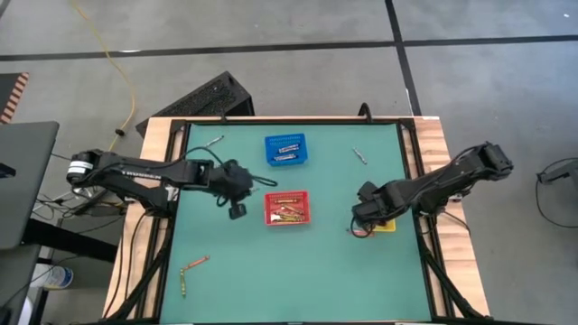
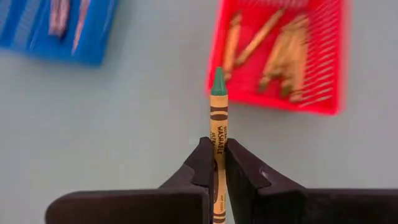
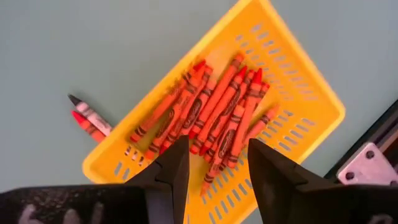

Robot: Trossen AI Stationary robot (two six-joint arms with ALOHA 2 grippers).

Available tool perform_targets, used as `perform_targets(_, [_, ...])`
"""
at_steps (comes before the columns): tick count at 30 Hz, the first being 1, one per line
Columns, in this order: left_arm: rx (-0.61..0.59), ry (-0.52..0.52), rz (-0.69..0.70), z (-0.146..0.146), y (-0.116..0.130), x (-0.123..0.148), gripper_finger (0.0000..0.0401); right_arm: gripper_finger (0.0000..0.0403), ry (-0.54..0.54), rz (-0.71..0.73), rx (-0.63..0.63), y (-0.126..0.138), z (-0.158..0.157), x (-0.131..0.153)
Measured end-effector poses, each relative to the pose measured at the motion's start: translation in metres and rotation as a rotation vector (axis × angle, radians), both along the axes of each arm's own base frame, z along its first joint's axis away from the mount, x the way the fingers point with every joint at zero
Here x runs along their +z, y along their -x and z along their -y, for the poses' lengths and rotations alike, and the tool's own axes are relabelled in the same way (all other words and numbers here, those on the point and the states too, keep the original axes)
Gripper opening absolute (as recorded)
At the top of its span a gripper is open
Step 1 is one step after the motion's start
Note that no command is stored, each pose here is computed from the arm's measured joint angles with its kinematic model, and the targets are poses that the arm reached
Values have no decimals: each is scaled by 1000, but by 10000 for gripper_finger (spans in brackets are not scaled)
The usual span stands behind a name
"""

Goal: Sort crayons
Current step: Put the green crayon into the red bin

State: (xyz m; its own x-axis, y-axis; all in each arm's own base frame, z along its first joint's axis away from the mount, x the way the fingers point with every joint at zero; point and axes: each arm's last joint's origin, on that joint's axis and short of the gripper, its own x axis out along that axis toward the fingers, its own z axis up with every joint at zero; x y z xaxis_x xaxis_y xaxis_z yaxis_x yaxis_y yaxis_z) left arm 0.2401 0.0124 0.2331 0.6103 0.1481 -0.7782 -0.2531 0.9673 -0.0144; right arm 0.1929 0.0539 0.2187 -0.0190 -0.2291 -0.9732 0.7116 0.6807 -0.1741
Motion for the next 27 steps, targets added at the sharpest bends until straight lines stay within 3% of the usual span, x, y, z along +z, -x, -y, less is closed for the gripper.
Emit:
perform_targets(6, [-171, -40, 208, 7, -32, 18, 7, 154, 89, 194, 56, 0, -5, 19])
perform_targets(10, [-234, -25, 126, 7, -60, -3, 7, 154, 109, 335, 192, -8, -15, 25])
perform_targets(14, [-285, -28, 10, 8, -89, -17, 7, 154, 106, 426, 416, -23, -33, 24])
perform_targets(20, [-324, -32, -157, 7, -117, -29, 7, 154, -11, 426, 669, -40, -57, 8])
perform_targets(27, [-300, -52, -193, 6, -130, -33, 39, 154, -58, 287, 692, -50, -61, -19])
